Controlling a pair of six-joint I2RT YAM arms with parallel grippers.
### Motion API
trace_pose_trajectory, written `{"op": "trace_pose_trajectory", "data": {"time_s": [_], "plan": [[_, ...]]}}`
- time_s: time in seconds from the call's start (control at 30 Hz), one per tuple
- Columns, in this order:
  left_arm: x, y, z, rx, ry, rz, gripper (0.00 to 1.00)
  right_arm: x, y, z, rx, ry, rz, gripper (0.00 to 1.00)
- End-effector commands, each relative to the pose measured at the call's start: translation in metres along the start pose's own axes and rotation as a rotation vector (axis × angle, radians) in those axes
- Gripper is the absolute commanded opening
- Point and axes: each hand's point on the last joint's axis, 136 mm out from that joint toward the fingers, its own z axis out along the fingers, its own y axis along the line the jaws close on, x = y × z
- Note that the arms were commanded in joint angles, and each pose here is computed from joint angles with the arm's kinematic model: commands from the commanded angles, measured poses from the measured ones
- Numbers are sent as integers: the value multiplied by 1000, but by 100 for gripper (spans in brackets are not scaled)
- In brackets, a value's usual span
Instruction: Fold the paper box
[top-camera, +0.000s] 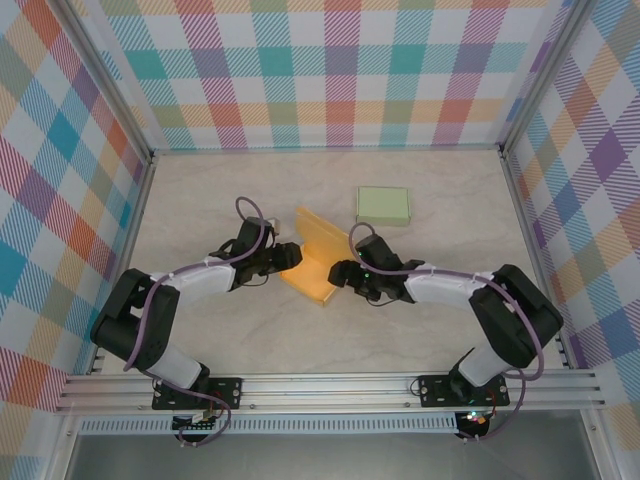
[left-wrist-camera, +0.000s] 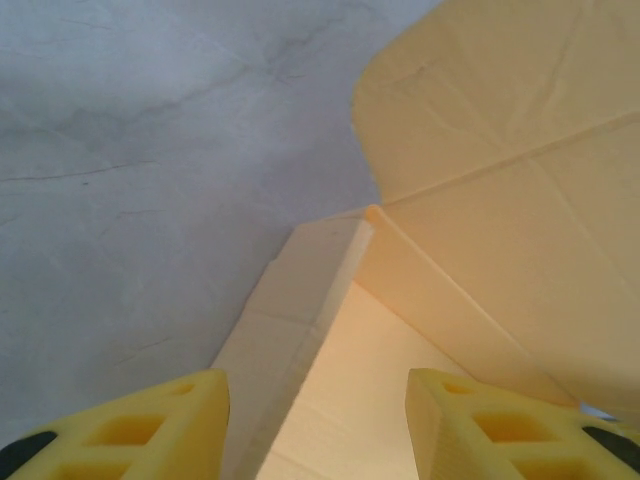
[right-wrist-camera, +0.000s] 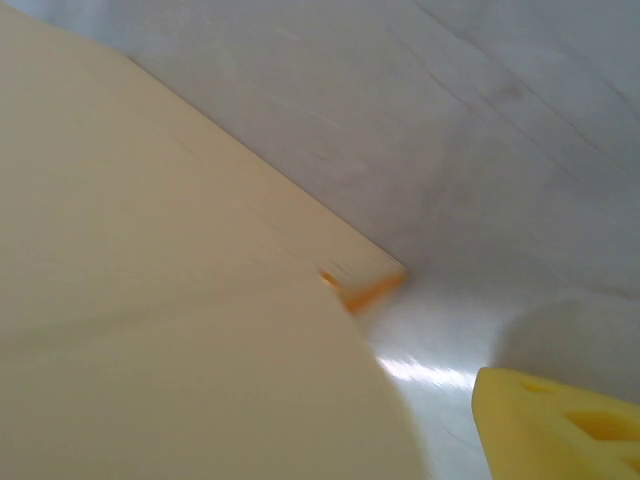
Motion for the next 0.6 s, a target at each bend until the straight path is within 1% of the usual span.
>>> {"op": "trace_pose_trajectory", "data": {"time_s": [0.0, 0.2, 0.37, 0.47, 0.57], "plan": [[12, -10, -4, 43, 14, -16, 50, -19, 23, 5, -51, -32, -73, 78], [27, -9, -20, 22, -22, -56, 50, -43, 23, 7, -32, -61, -131, 78], [39, -16, -31, 46, -64, -102, 50, -61, 17, 12, -20, -50, -178, 79], [40, -18, -39, 38, -102, -117, 50, -68, 10, 13, -16, -32, -170, 80], [36, -16, -48, 38, -142, -132, 50, -71, 5, 6, -12, -28, -171, 81]]}}
